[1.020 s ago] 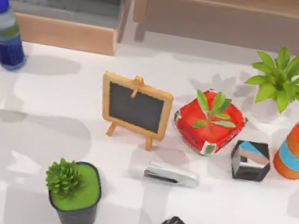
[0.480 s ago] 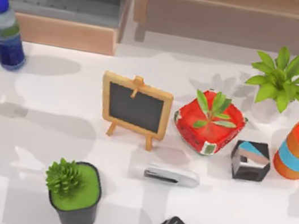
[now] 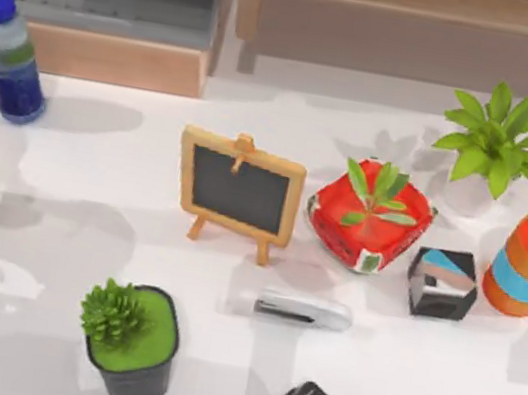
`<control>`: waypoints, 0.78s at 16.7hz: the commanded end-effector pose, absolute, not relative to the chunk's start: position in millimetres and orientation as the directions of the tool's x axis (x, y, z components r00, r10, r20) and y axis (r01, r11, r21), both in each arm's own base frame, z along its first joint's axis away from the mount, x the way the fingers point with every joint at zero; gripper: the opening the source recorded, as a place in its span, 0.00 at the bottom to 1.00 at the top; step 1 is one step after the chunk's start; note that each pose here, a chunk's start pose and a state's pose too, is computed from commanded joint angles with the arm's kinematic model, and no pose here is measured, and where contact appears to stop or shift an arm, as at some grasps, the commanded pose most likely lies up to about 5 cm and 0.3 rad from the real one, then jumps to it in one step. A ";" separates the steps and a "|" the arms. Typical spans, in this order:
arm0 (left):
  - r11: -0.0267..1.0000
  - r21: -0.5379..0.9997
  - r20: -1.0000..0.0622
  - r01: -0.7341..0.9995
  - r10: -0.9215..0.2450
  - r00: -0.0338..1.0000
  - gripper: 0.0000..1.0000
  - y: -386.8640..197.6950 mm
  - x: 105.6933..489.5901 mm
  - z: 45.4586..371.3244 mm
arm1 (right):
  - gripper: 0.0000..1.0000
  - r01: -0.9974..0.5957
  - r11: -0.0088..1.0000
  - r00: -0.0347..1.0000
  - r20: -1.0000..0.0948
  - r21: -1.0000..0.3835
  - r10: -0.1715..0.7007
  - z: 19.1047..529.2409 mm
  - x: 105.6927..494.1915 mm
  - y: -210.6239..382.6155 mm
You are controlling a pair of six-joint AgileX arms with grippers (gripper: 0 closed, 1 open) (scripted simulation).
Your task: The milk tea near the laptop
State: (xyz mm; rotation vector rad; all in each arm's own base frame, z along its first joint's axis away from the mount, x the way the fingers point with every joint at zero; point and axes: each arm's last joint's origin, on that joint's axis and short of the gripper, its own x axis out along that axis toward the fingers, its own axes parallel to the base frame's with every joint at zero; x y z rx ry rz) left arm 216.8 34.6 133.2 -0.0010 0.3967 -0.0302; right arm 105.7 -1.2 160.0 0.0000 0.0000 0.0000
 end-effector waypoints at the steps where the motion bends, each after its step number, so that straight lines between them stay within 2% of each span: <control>1: 1.000 -0.008 -0.392 0.029 -0.030 0.920 0.00 34.5 216.3 132.0 | 1.00 0.000 1.000 1.000 0.000 0.000 0.000 160.0 105.7 -1.2; 4: 1.000 -0.008 -0.392 0.029 -0.030 0.920 0.00 34.5 216.3 132.0 | 1.00 0.000 1.000 1.000 0.000 0.000 0.000 160.0 105.7 -1.2; 13: 1.000 -0.008 -0.392 0.029 -0.030 0.920 0.68 34.5 216.3 132.0 | 1.00 0.000 1.000 1.000 0.000 0.000 0.000 160.0 105.7 -1.2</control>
